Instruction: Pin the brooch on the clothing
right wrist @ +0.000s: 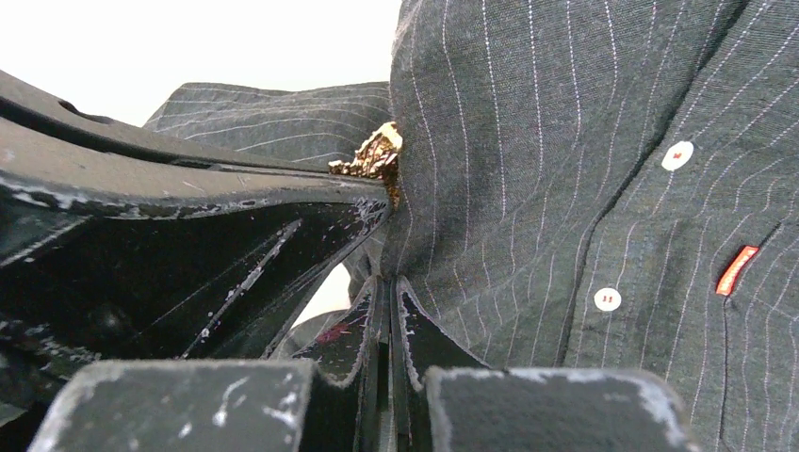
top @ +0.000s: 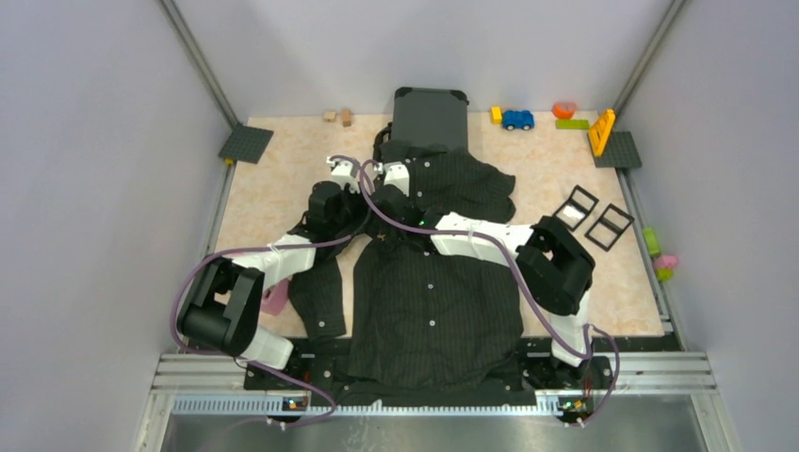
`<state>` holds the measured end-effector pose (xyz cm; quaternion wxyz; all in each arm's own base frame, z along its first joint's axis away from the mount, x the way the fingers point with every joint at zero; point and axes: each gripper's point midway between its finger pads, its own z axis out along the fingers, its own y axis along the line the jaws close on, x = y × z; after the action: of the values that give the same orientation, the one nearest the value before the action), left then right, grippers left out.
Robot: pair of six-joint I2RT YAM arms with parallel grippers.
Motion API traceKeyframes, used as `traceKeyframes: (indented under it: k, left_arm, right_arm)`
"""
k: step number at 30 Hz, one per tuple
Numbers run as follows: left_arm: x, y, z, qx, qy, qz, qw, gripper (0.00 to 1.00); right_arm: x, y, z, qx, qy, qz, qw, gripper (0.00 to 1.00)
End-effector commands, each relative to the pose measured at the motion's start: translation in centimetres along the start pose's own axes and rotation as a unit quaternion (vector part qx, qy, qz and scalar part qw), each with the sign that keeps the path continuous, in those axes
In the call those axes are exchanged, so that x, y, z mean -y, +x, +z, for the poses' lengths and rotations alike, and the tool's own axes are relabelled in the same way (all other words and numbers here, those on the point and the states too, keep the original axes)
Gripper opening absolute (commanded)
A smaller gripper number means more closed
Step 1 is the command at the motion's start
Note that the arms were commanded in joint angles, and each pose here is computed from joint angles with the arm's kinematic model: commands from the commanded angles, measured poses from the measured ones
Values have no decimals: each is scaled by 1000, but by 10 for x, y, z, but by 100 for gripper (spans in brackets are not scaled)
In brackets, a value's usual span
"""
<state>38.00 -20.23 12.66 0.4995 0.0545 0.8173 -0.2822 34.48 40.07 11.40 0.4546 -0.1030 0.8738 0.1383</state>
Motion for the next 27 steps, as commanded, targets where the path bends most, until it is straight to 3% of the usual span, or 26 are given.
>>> traceKeyframes:
  k: [1, 6, 11, 14, 20, 27]
  left_arm:
    - [18, -34, -6, 63, 27, -9, 998, 0]
    - [18, -35, -7, 67, 32, -23, 997, 0]
    - [11, -31, -10, 61, 29, -34, 997, 0]
    - [9, -30, -12, 57, 33, -37, 997, 0]
    - [13, -28, -15, 49, 53, -34, 997, 0]
    - [21, -24, -18, 36, 87, -24, 995, 0]
  right_arm:
    - [-10, -18, -12, 16, -29, 24, 999, 0]
    - [-8, -27, -20, 24, -33, 23, 999, 1]
    - [7, -59, -50, 62, -33, 20, 997, 39]
    - [22, -70, -69, 77, -32, 16, 996, 48]
    - [63, -72, -83, 76, -27, 34, 996, 52]
    - [66, -70, -77, 88, -147, 49, 984, 52]
